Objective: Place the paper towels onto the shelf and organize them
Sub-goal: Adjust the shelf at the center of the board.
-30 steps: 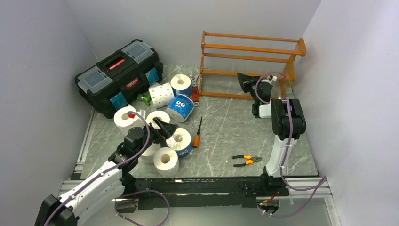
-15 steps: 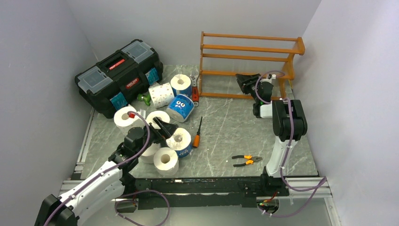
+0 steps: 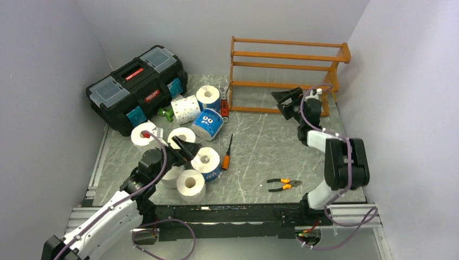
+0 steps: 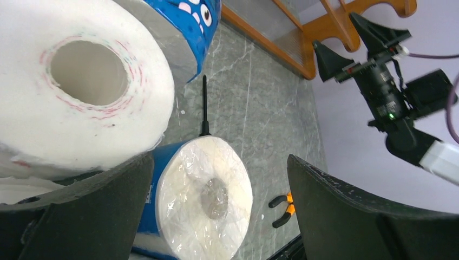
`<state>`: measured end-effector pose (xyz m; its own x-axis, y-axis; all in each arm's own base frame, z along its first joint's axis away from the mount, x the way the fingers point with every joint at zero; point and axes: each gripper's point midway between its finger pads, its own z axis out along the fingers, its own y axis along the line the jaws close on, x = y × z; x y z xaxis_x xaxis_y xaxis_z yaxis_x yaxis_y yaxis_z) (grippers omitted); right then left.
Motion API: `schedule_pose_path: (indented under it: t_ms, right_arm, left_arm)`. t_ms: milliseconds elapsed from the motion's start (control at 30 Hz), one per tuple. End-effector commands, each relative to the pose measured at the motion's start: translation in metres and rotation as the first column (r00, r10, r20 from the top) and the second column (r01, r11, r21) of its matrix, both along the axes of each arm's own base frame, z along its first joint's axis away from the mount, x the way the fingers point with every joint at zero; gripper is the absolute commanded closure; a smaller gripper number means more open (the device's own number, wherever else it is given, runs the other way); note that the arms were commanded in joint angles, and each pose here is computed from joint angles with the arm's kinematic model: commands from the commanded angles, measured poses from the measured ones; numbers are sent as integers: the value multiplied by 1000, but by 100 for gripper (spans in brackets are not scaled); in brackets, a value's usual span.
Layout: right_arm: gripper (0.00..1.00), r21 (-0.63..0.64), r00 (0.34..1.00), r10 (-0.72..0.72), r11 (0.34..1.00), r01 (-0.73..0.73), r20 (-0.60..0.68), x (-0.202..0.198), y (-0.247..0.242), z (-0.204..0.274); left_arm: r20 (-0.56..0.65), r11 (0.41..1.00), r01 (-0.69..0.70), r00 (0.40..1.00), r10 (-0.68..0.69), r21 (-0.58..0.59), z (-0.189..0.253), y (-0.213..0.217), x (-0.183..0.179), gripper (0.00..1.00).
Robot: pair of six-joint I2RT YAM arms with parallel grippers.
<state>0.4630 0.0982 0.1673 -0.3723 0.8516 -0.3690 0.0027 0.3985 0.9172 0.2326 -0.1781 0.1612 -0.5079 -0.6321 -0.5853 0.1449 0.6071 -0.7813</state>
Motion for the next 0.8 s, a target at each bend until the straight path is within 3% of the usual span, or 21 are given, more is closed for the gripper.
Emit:
schedule_pose_path:
  t_ms: [0, 133, 233, 433, 500, 567, 767]
  right_arm:
    - [11, -154, 999, 45, 987, -43, 9, -37, 4, 16]
    - [11, -295, 997, 75, 953, -65, 25, -76, 18, 31]
    - [12, -458, 989, 122, 886, -69, 87, -111, 44, 50]
    - [11, -641, 989, 146, 761, -97, 24, -171, 61, 47]
    - [11, -676, 993, 112, 730, -96, -20, -181, 55, 40]
    - [1, -706, 995, 70, 701, -101, -73, -186, 47, 29]
    - [0, -715, 988, 14, 688, -121, -153, -185, 42, 6]
  left_arm:
    - [41, 998, -54, 998, 53, 15, 20, 12, 1, 1]
    - [39, 995, -87, 996, 85, 58, 23, 22, 0, 1]
    - [37, 984, -105, 994, 101, 141, 26, 31, 1, 0]
    - [36, 944, -172, 985, 169, 282, 42, 55, 1, 1]
    - [52, 938, -204, 979, 197, 279, 47, 62, 1, 1]
    - [67, 928, -250, 968, 241, 277, 51, 71, 1, 1]
    - [99, 889, -283, 959, 265, 359, 54, 87, -2, 1]
